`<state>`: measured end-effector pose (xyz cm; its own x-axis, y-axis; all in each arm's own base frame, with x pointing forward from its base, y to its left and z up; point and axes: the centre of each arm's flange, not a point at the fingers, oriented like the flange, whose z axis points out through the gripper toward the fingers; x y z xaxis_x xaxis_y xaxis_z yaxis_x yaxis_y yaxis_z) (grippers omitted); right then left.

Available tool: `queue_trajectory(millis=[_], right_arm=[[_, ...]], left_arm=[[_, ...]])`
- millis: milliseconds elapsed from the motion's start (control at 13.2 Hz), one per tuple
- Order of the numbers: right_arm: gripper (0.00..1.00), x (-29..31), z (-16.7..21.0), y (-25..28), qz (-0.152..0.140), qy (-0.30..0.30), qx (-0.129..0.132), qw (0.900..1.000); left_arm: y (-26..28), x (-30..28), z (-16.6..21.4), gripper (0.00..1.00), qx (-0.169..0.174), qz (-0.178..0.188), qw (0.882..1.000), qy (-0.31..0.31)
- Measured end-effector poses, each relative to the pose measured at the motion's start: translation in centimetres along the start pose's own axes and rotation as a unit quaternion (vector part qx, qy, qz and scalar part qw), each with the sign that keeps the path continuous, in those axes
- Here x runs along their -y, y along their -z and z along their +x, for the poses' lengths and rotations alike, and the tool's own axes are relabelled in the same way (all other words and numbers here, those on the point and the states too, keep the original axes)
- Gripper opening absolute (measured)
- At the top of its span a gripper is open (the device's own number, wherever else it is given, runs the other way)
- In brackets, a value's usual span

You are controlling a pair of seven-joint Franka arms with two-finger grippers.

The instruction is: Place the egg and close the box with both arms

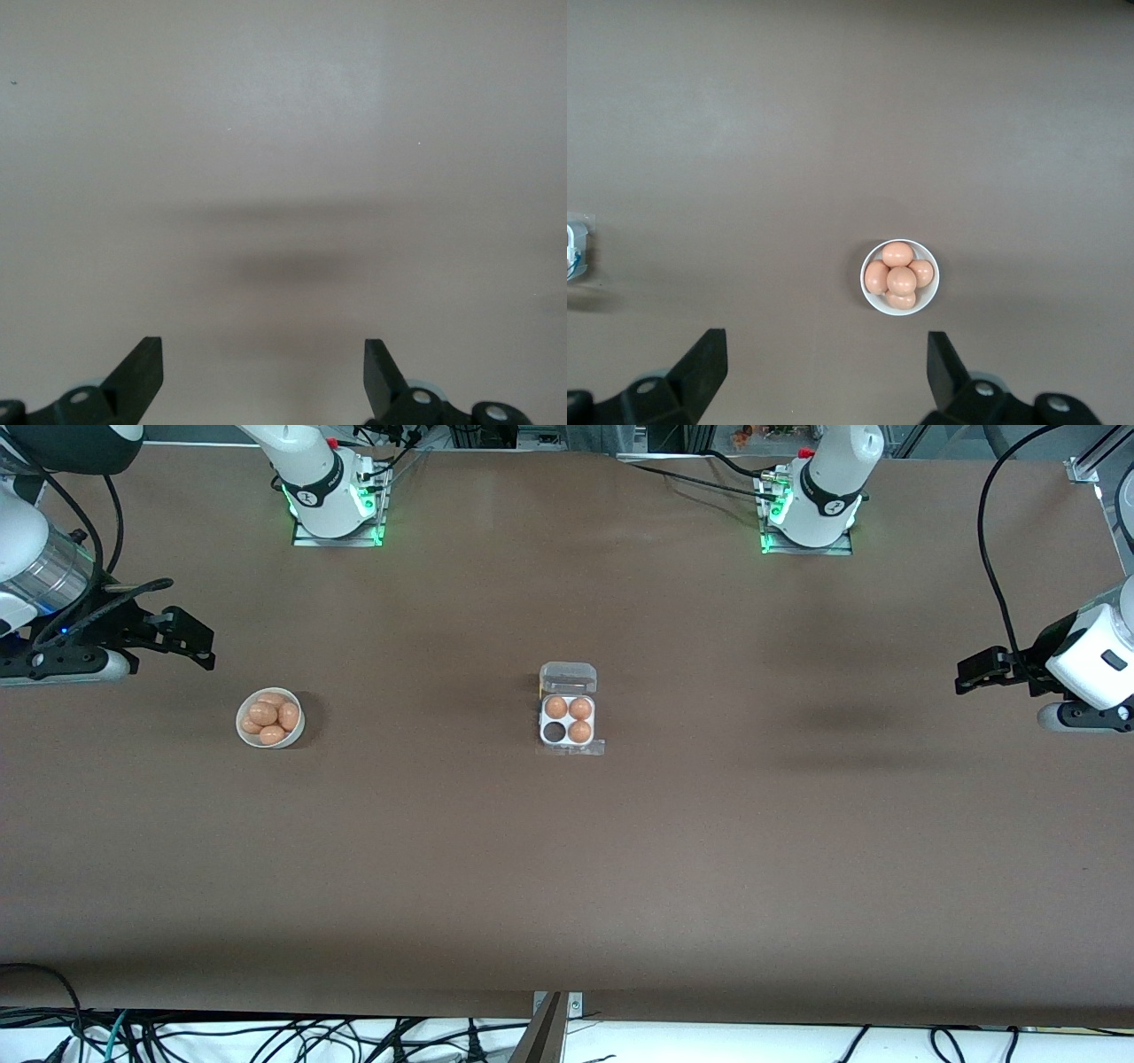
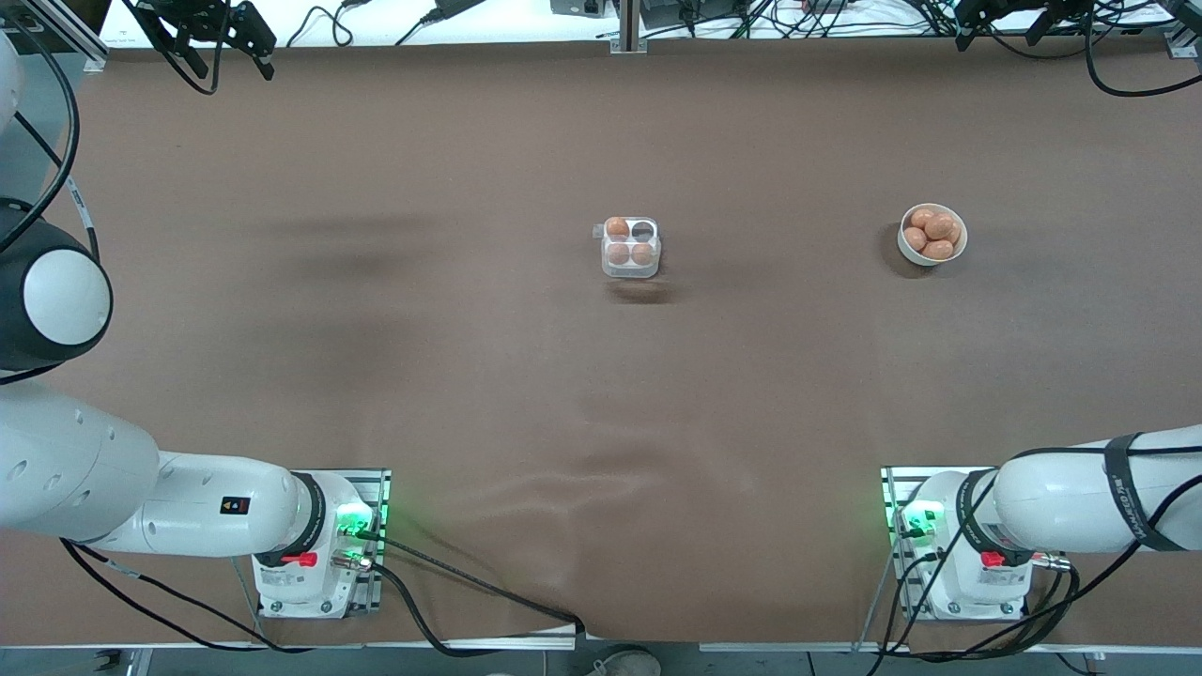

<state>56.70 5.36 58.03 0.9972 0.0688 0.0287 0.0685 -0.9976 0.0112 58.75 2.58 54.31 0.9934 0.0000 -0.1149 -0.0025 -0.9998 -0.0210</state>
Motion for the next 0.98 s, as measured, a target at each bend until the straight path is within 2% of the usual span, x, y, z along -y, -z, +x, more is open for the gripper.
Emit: queue_trajectory(millis=[984], right_arm=[[1.0, 0.0, 0.0, 0.0, 0.0, 0.0, 0.0, 1.0]], left_arm=[[0.38, 0.43, -0.16, 1.0, 0.003, -0.001, 1.0, 0.004]])
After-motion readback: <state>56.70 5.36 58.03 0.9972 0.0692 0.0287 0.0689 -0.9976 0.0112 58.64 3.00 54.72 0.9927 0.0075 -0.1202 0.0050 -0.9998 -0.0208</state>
